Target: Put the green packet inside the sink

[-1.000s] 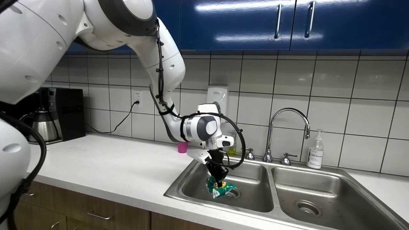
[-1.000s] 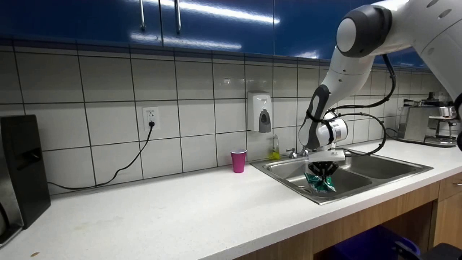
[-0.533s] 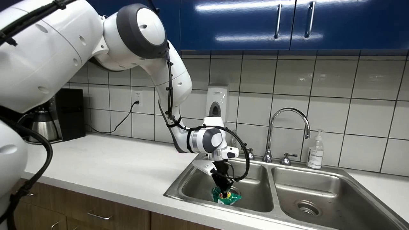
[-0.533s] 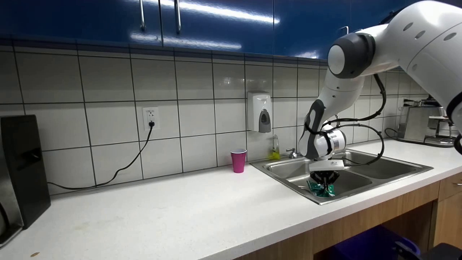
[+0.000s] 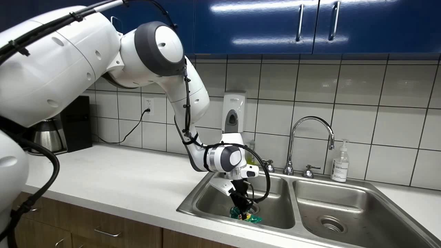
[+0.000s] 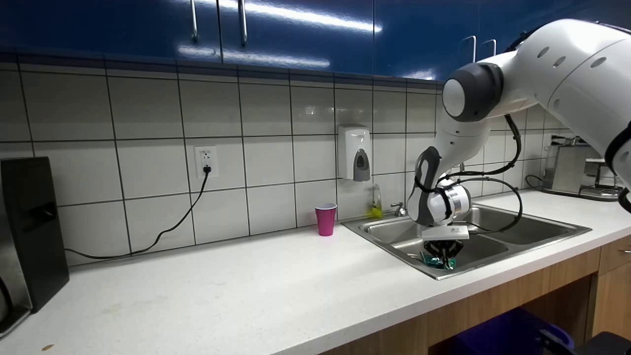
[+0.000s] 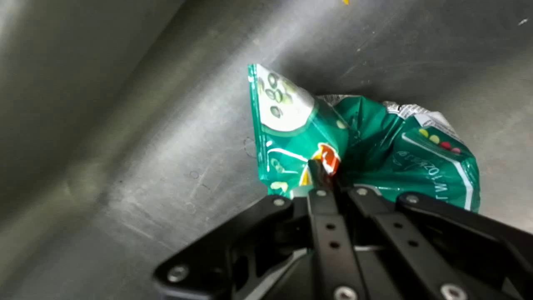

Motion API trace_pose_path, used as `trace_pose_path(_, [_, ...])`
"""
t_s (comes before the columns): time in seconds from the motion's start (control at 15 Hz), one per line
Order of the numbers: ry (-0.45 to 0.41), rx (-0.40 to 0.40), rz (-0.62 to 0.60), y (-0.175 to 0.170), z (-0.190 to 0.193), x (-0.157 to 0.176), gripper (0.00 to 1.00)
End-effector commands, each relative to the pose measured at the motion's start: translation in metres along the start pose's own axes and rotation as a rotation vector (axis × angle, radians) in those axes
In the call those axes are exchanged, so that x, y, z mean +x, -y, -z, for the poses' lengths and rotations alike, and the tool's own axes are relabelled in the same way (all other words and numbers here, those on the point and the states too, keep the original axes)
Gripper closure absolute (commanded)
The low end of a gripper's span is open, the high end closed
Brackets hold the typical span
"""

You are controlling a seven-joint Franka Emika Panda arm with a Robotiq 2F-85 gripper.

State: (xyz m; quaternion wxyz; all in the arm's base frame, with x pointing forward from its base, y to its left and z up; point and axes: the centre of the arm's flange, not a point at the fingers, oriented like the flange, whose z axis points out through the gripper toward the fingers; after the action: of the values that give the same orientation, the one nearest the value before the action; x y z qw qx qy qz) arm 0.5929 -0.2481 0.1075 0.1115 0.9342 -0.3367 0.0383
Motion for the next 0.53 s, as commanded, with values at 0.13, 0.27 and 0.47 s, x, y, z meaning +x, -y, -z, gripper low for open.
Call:
trace_pose_path(0.13, [0.010, 0.008, 0.002, -0.001, 0.000, 0.014, 0.69])
trace_pose_path(0.27, [0.006, 0.013, 0.011, 0.001, 0.009, 0.012, 0.56])
trace_pose_path(0.47, [0.002, 0.029, 0.028, 0.006, 0.027, 0.009, 0.32])
